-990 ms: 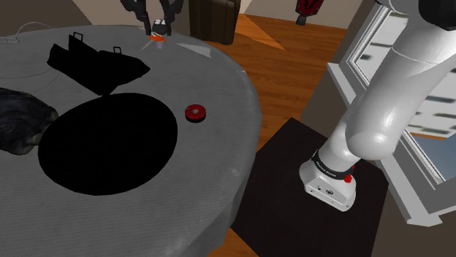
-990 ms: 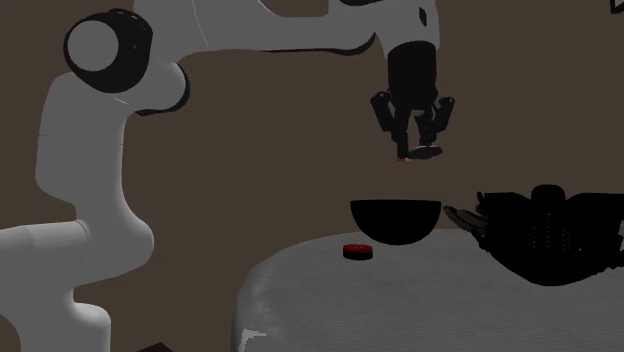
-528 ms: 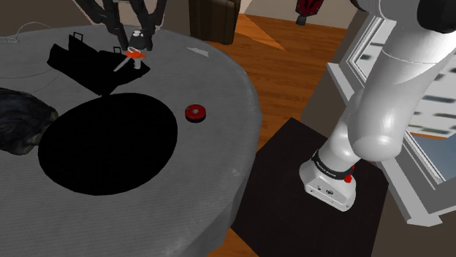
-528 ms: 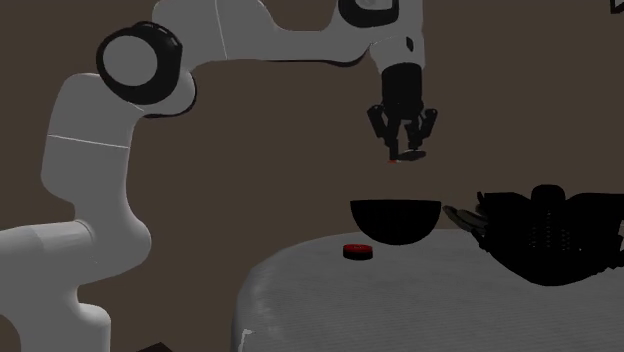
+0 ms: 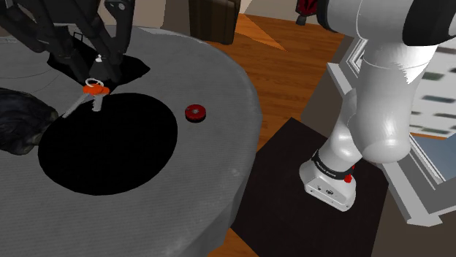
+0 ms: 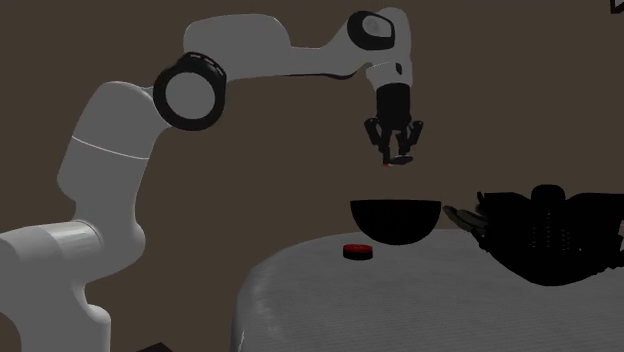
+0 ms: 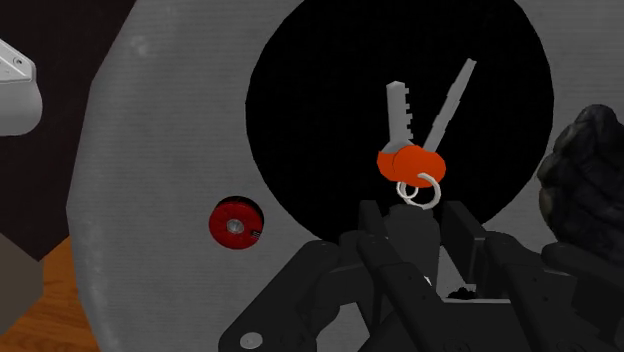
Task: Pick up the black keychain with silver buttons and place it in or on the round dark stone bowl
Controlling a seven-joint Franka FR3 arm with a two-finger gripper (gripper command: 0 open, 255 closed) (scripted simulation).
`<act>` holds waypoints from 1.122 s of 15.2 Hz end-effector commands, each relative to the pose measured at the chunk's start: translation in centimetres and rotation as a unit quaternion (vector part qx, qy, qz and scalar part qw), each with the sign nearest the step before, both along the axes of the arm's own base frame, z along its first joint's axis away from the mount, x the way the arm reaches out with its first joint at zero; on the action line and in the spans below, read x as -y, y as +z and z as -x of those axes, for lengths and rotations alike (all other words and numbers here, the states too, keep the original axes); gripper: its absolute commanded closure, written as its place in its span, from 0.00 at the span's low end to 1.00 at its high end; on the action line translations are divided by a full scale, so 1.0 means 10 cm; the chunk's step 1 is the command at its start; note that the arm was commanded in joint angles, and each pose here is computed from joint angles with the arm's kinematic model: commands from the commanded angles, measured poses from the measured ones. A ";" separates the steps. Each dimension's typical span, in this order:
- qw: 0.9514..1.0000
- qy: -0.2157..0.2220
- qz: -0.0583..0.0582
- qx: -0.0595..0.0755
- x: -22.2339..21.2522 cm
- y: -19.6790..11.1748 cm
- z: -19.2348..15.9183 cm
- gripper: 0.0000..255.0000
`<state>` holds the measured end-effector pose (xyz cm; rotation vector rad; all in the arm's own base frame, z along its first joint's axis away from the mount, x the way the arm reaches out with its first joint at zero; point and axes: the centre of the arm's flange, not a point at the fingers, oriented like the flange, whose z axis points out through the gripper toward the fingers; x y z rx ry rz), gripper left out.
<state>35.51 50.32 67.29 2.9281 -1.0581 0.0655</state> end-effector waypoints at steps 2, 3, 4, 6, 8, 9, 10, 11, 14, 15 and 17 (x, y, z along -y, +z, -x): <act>1.000 -0.001 0.000 0.000 -0.07 -0.09 0.05 1.00; 1.000 -0.001 0.000 0.000 -0.07 -0.14 0.05 1.00; 1.000 -0.001 0.000 0.000 -0.07 -0.19 0.05 1.00; 1.000 -0.001 0.000 0.000 -0.07 -0.30 0.05 1.00; 1.000 -0.001 0.000 0.000 -0.07 -0.40 0.05 1.00; 1.000 -0.001 0.000 0.000 -0.07 -0.46 0.05 1.00; 1.000 -0.001 0.000 0.000 -0.07 -0.51 0.05 1.00; 1.000 -0.001 0.000 0.000 -0.07 -0.56 0.05 1.00; 1.000 -0.001 0.000 0.000 -0.07 -0.72 0.05 1.00; 1.000 -0.001 0.000 0.000 -0.07 -0.77 0.05 1.00; 1.000 -0.001 0.000 0.000 -0.07 -0.82 0.05 1.00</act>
